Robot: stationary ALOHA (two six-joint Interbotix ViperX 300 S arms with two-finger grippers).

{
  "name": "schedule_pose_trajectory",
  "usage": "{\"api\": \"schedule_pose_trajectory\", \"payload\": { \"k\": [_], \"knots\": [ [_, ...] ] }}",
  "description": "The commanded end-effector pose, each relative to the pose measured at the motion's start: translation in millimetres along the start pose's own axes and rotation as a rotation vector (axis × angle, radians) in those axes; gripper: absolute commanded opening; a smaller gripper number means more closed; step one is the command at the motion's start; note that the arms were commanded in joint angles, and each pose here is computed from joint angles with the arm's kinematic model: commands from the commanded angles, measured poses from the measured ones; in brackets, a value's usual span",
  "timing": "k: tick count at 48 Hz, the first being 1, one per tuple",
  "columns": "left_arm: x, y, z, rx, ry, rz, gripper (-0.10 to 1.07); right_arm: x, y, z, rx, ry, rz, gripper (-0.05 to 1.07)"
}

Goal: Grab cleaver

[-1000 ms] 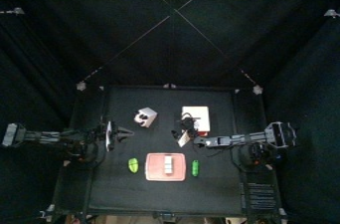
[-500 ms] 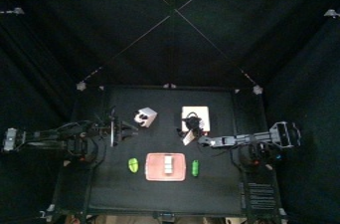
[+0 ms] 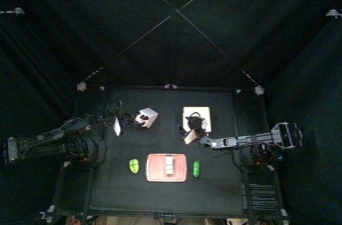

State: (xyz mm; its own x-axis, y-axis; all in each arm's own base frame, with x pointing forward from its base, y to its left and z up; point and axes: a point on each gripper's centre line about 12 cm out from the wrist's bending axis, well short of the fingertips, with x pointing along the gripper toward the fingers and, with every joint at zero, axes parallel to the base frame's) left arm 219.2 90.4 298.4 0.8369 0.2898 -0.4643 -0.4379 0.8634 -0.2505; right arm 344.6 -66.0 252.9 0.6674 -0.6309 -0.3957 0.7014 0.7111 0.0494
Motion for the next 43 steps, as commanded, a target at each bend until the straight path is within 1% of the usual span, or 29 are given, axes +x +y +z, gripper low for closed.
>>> {"api": "schedule_pose_trajectory", "payload": {
  "k": [1, 6, 9, 13, 17, 22, 26, 29, 35, 38, 43],
  "knots": [
    [3.4, 7.4, 9.8, 0.003, 0.015, 0.040, 0.73, -6.7, -1.4, 11.4, 0.030, -0.025, 0.009, 0.94],
    [6.8, 16.5, 10.2, 0.008, 0.062, 0.090, 0.73, -6.6, -1.6, 10.7, 0.031, -0.023, 0.008, 0.94],
    [6.0, 20.6, 11.9, 0.023, 0.085, 0.123, 0.73, -6.6, -1.9, 10.4, 0.034, -0.021, 0.006, 0.94],
    [2.1, 23.7, 18.6, 0.043, 0.096, 0.165, 0.73, -6.6, -2.5, 9.7, 0.035, -0.019, 0.002, 0.94],
    [-1.5, 27.1, 22.0, 0.030, 0.103, 0.215, 0.73, -6.6, -2.4, 10.2, 0.038, -0.019, 0.002, 0.94],
    [-1.0, 30.1, 16.5, 0.014, 0.125, 0.269, 0.73, -6.5, -2.6, 9.5, 0.038, -0.017, 0.001, 0.94],
    [2.1, 29.8, 9.7, 0.033, 0.144, 0.305, 0.73, -5.9, -3.0, 9.0, 0.040, -0.014, -0.001, 0.94],
    [4.4, 25.0, 6.5, 0.039, 0.137, 0.312, 0.73, -6.3, -3.1, 9.3, 0.042, -0.014, -0.001, 0.94],
    [5.0, 17.9, 5.7, 0.007, 0.112, 0.319, 0.73, -5.9, -3.0, 8.9, 0.041, -0.013, -0.002, 0.94],
    [6.5, 16.2, 3.0, -0.015, 0.106, 0.329, 0.73, -5.7, -3.2, 9.6, 0.042, -0.014, -0.002, 0.94],
    [11.1, 18.3, -5.2, -0.005, 0.118, 0.366, 0.73, -5.7, -3.5, 9.0, 0.041, -0.013, -0.003, 0.94]
  ]
}}
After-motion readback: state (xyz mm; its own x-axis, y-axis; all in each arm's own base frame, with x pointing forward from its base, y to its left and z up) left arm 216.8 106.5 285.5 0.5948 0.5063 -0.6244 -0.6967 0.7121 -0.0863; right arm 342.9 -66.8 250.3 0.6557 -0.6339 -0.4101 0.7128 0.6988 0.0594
